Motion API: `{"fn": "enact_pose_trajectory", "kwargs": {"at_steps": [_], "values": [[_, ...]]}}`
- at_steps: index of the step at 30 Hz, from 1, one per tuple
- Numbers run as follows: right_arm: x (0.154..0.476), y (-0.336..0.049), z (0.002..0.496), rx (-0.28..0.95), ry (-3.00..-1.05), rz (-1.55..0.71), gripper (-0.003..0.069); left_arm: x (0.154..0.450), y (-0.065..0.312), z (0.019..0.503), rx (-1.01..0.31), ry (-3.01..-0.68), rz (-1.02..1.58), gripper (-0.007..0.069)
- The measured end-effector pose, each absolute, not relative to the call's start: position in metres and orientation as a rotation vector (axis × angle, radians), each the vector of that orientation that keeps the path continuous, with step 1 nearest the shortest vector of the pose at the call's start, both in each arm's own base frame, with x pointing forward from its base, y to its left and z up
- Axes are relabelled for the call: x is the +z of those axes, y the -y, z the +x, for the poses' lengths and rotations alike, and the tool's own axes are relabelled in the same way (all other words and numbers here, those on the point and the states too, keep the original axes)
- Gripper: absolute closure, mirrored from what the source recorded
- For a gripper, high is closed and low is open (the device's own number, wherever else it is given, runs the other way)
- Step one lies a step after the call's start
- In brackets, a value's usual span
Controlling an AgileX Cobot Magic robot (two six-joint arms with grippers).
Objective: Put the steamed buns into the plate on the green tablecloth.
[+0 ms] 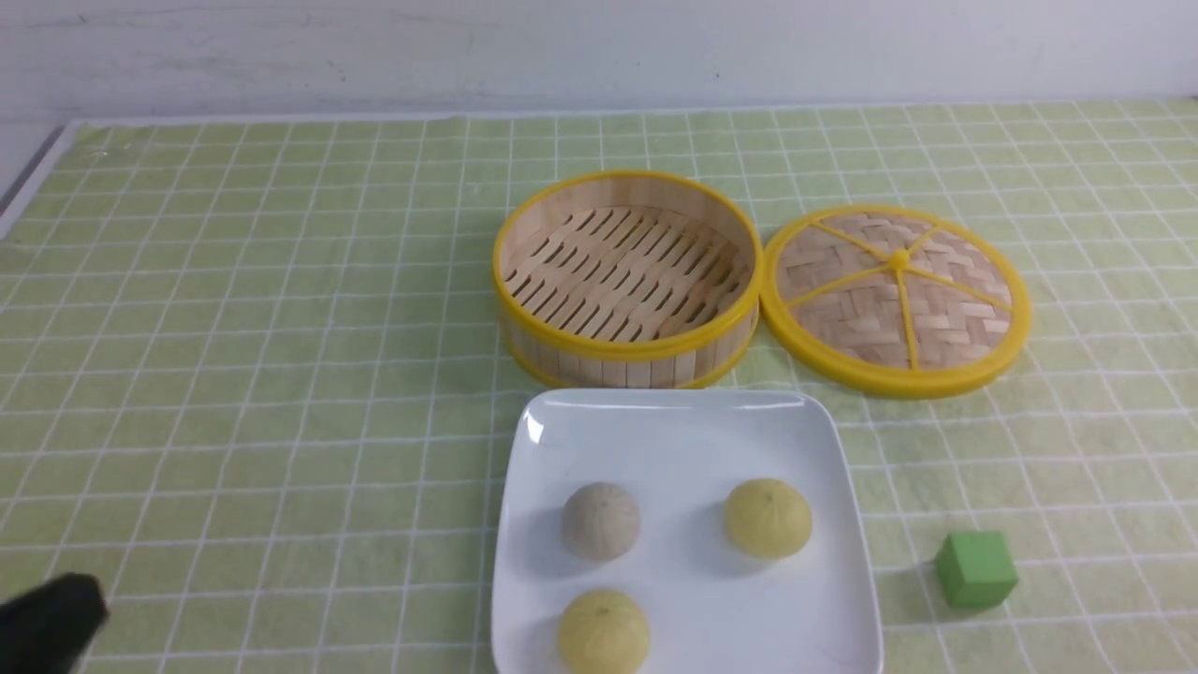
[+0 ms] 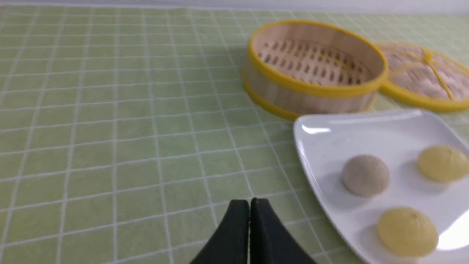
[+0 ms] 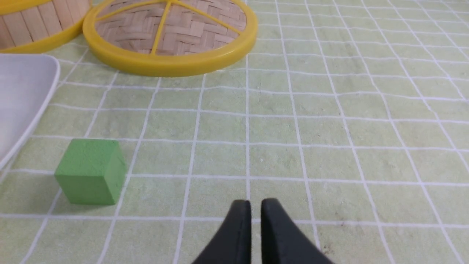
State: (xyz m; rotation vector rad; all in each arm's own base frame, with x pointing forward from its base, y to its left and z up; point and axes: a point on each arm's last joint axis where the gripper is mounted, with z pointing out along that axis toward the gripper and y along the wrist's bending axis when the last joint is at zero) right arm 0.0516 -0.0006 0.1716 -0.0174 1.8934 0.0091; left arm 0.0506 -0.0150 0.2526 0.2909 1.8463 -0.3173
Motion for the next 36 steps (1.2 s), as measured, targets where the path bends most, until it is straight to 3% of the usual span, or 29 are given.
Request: {"fn": "enact_pose_trajectory", "kwargs": {"at_steps": [12,19,36], "values": [[0.172,0.001,0.052,0.008,-1.894,-0.019,0.0574,0.204,0.004,0.057,-0.021,-1.818,0.129,0.0589],[0.172,0.001,0.052,0.007,-1.894,-0.02,0.0565,0.173,0.0,0.053,-0.009,-1.86,0.035,0.0586],[0.172,0.001,0.052,0.007,-1.894,-0.02,0.0548,0.172,0.0,0.053,-0.015,-1.866,0.019,0.0571]]}}
